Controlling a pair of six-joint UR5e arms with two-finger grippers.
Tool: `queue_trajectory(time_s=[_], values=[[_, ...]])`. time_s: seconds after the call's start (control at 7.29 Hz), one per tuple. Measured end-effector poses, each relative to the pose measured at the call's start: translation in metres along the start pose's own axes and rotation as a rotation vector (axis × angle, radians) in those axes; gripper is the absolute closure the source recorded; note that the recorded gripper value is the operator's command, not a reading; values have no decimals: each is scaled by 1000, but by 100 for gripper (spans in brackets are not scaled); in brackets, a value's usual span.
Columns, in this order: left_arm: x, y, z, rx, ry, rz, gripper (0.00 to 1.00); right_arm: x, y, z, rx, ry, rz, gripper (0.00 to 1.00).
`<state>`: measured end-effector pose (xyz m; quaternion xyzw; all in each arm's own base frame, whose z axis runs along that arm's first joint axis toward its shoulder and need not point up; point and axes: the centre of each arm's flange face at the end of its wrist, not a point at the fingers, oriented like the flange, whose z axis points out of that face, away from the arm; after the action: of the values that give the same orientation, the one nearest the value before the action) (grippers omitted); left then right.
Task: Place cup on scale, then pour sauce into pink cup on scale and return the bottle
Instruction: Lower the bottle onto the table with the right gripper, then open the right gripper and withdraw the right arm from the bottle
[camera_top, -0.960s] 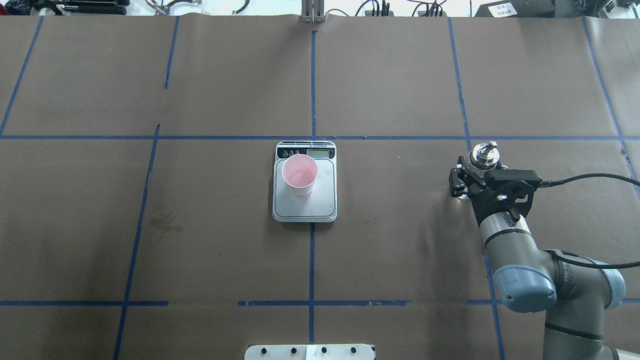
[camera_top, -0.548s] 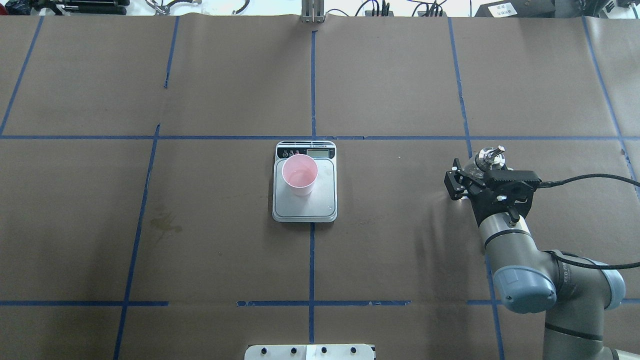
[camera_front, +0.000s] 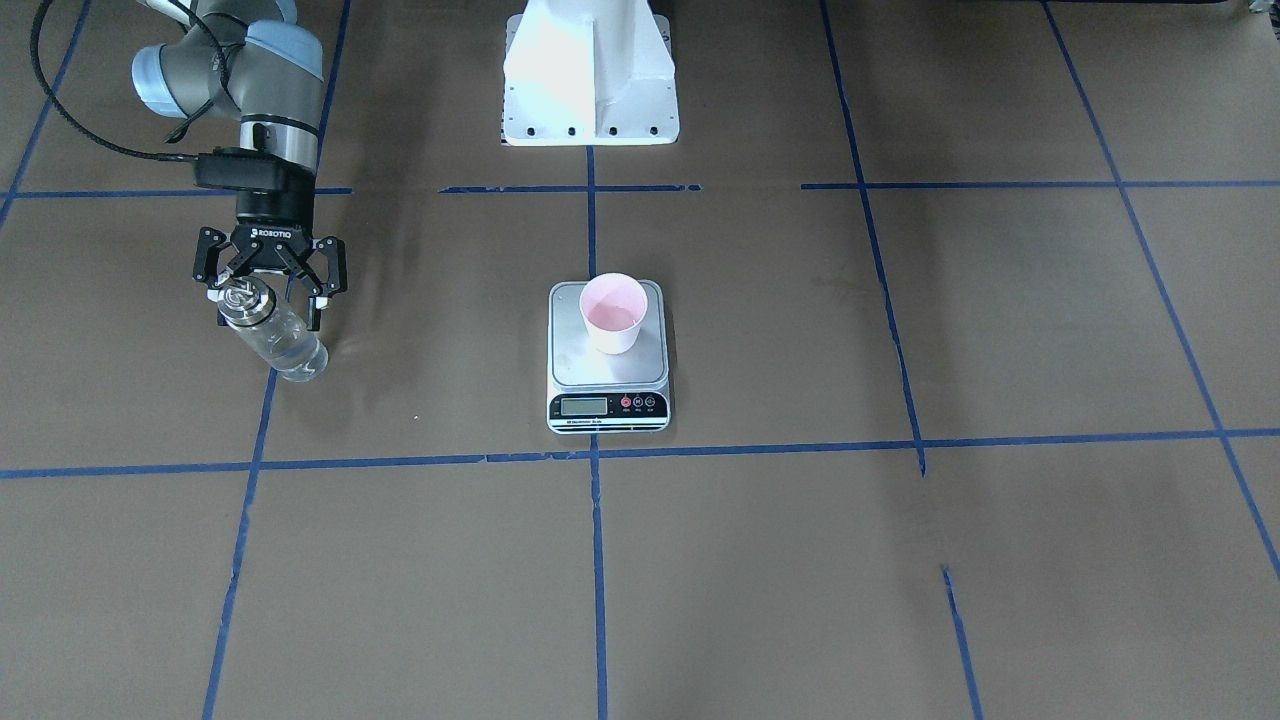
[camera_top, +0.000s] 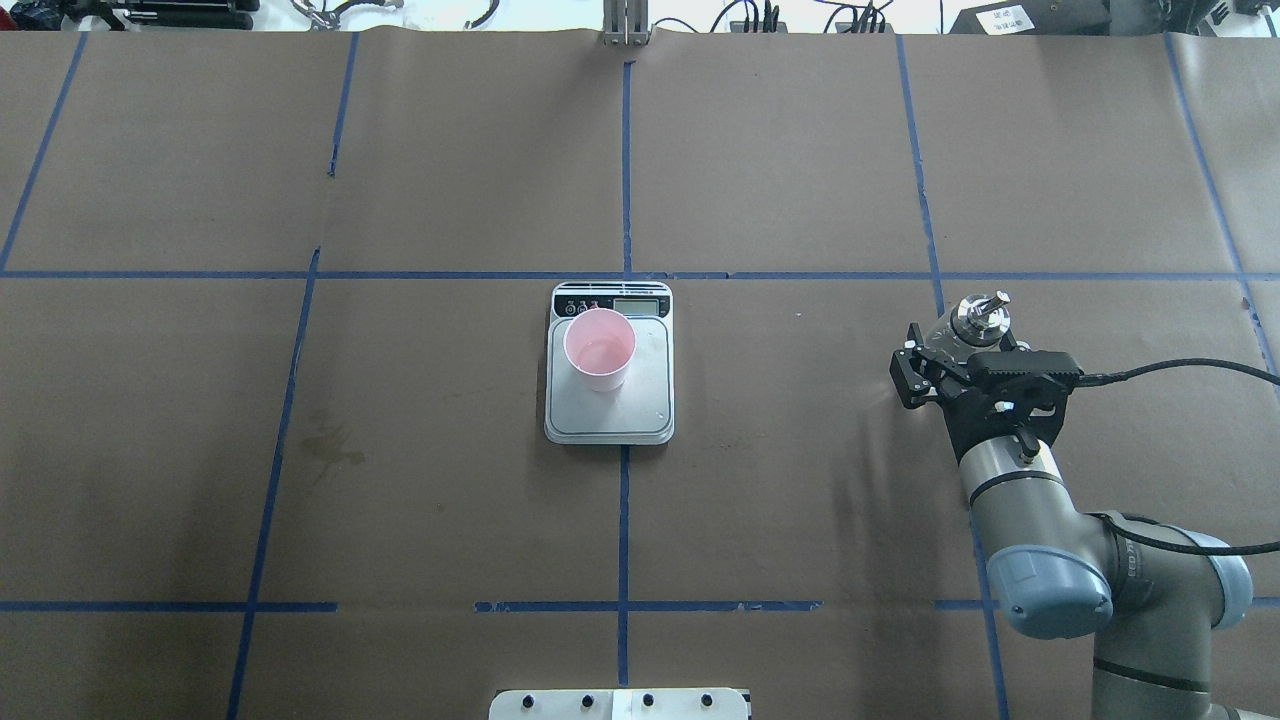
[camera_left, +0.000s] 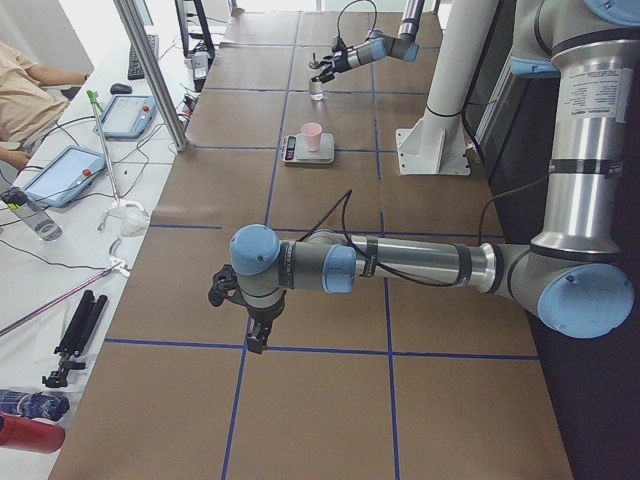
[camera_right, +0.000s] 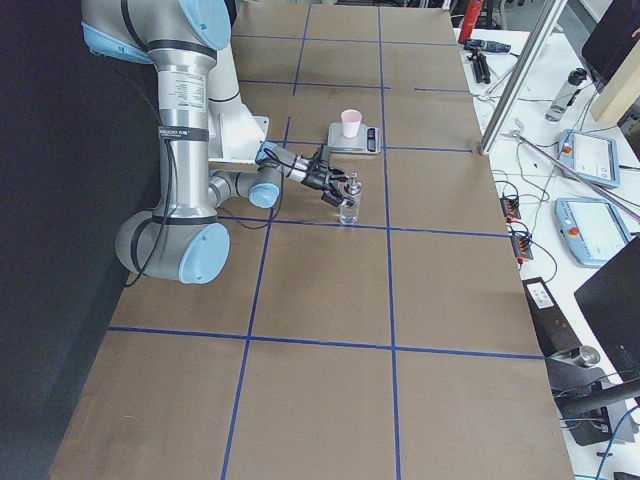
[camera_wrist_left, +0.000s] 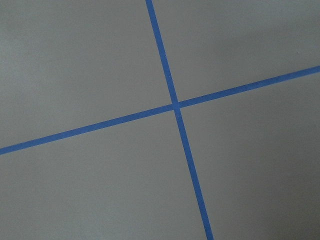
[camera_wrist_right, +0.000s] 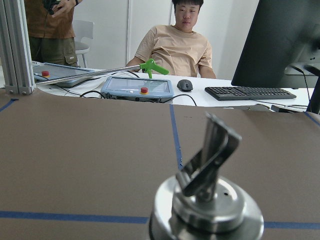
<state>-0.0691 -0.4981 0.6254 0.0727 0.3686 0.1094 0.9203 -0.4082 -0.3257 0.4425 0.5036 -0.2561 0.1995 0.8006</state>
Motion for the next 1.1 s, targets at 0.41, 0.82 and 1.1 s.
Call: queue_trajectory(time_s=[0.41, 0.82, 1.1], values=[[0, 1, 1, -2, 0, -1, 0, -3, 12, -16, 37, -15, -12, 0], [-1, 1, 1, -3, 0, -2, 0, -1, 32, -39, 82, -38, -7, 0], [-1, 1, 3, -5, 1, -3, 0, 19, 46, -50, 96, -53, 7, 1]])
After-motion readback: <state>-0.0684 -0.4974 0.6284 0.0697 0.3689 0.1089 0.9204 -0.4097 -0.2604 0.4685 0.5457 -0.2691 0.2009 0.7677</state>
